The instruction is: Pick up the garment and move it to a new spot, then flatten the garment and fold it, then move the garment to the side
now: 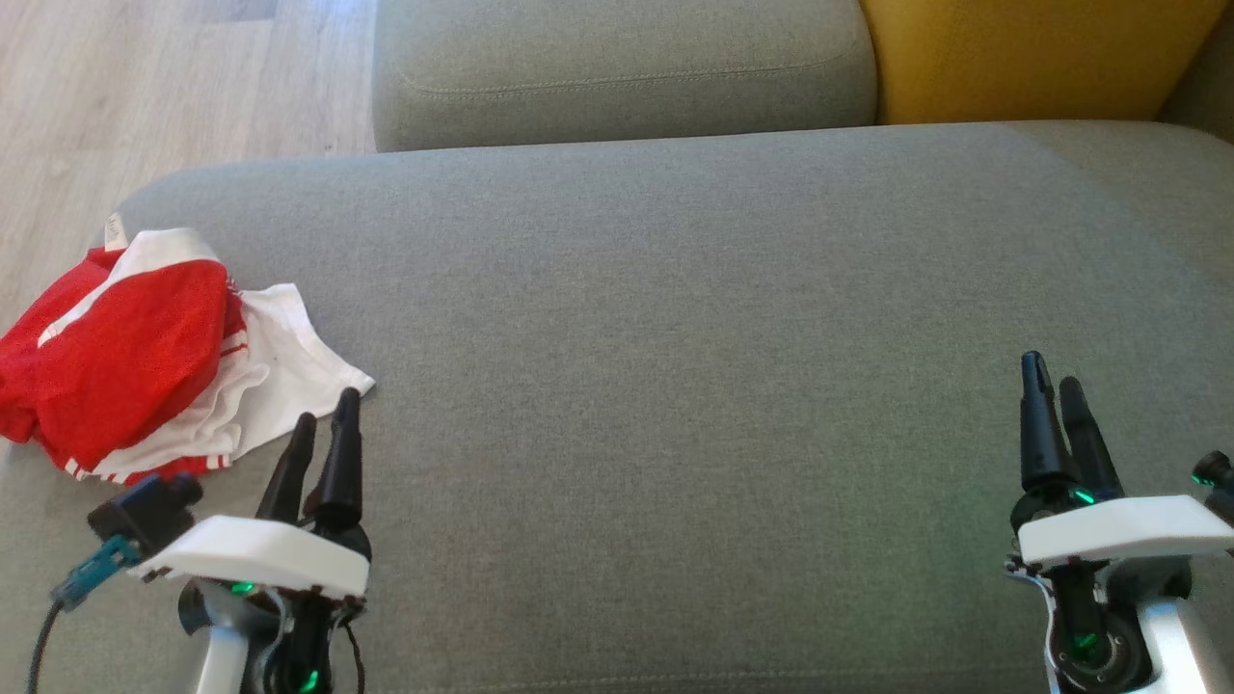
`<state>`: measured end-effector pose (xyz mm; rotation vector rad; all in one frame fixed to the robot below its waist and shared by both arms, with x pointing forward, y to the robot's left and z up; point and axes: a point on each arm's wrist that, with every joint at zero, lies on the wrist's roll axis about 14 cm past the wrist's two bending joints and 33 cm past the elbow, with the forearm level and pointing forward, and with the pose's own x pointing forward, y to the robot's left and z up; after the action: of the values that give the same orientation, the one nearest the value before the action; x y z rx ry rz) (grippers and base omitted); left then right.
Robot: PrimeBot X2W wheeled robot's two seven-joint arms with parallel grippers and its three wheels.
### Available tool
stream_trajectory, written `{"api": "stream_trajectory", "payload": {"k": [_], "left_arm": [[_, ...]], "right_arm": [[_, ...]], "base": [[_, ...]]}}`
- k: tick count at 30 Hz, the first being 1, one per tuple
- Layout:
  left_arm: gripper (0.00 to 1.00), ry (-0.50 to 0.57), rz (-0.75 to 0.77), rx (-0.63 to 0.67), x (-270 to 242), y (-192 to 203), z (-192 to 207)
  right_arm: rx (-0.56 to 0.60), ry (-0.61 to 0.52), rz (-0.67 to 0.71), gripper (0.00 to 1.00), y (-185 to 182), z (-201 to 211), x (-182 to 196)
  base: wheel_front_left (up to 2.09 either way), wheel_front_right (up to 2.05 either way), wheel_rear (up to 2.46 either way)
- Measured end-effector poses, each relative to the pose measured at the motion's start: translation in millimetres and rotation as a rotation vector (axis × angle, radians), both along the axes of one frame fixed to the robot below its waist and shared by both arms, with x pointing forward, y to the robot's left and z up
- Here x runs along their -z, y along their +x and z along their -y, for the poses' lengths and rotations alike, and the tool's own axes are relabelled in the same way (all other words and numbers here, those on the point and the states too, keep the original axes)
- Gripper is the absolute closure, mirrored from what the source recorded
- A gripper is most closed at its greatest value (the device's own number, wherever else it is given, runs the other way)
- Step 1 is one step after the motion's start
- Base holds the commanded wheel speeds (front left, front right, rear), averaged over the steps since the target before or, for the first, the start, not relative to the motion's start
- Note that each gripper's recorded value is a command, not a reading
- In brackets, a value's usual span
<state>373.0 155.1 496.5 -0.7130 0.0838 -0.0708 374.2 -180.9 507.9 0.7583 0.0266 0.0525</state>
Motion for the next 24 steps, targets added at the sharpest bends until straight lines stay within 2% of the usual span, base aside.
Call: {"api": "stream_trajectory", "payload": {"k": [24], "left_arm": [[0.00, 0.313, 0.054, 0.033, -1.8, -4.5, 7.2]], "right_arm": [[-0.053, -0.282, 0.030, 0.00, -2.7, -15.0, -0.9]], "base": [[0.00, 0.00, 0.00]]}}
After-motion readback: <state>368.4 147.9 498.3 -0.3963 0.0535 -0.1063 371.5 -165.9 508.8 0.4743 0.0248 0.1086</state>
